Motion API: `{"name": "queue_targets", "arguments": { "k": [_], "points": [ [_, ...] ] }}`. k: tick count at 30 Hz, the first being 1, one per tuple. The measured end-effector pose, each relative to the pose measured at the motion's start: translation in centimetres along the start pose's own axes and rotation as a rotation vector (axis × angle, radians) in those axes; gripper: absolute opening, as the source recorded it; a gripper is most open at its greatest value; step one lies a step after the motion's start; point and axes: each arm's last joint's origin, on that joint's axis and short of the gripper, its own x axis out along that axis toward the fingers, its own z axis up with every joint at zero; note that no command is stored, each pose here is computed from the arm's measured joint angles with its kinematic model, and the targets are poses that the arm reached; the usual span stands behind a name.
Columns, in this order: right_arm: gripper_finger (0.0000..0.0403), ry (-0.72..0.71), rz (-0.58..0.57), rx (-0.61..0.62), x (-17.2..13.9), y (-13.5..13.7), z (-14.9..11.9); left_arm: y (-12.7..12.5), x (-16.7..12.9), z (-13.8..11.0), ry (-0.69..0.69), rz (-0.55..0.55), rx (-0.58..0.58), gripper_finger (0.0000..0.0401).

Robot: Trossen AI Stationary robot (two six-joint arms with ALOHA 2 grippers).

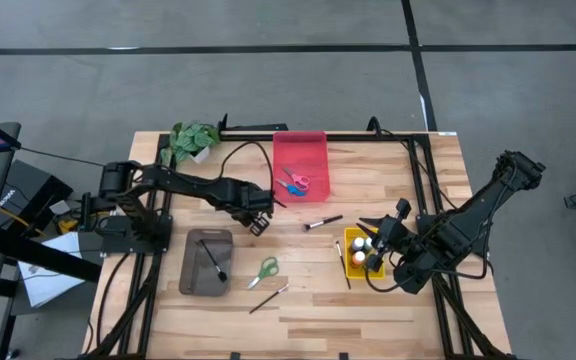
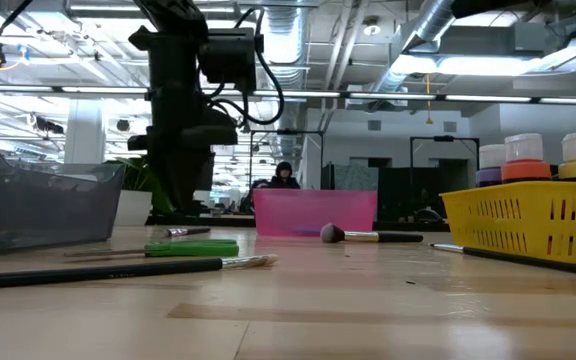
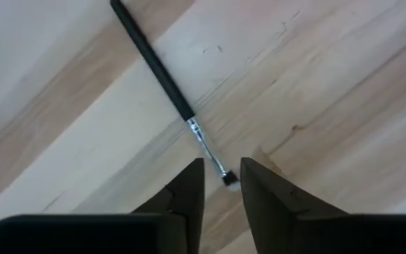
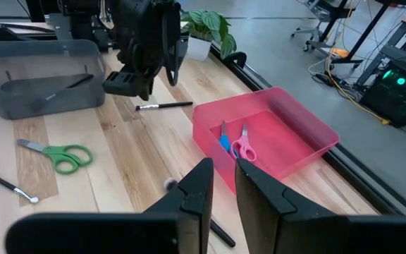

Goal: Pick & Place Paint Supplies
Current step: Put the black makeup brush into the black bin

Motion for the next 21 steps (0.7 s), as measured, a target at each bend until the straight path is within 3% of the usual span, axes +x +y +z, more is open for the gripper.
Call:
{"name": "queue_targets", "arguments": {
  "k": [7, 21],
  "points": [
    [0.0056, 0.001, 0.000, -0.001, 0.0, 0.0, 0.0, 0.8, 0.4, 0.7, 0.070, -0.057, -0.095, 0.0141],
    [0.0056, 0.001, 0.000, -0.002, 0.0, 0.0, 0.0, 1.2, 0.7, 1.1, 0.110, -0.093, -0.124, 0.0141]
  ]
}}
